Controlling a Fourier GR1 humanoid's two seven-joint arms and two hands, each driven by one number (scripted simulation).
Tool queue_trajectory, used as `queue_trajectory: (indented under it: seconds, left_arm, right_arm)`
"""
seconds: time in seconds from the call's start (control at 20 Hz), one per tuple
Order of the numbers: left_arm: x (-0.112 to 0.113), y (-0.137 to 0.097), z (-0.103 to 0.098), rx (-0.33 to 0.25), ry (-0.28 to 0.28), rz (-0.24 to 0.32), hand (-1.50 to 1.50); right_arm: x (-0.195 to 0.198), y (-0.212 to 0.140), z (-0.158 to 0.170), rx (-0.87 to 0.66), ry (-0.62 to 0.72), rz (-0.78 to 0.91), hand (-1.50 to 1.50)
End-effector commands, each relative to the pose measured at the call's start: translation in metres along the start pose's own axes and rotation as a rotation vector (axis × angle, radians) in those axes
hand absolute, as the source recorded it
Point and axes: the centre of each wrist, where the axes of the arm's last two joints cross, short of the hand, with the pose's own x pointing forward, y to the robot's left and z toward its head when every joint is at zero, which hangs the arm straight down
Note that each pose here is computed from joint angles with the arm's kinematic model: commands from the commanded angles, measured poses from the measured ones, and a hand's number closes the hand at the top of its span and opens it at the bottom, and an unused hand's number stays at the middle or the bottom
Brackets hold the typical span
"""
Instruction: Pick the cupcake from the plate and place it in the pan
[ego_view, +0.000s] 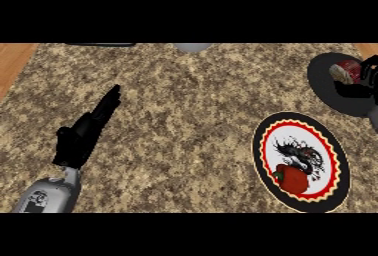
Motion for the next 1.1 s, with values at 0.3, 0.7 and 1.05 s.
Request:
queue_trajectory:
  seconds: [0.3,0.7,1.05]
  left_arm:
    - [0.008,0.001,-0.012,-0.011,-0.03,-0.007,0.0]
    - [0.015,-0.007,-0.016,-0.041,-0.039,0.008,0.0]
    - [0.006,-0.01,-0.008,-0.04,-0.018,0.002,0.0]
  right_arm:
    - [-0.051,-0.02,0.003,0.066,0.294,0.042,1.5]
    - [-0.035,-0.005,0.005,0.202,0.274,-0.075,-1.5]
    - [-0.032,-0.025,-0.013,0.023,0.238,-0.412,-1.5]
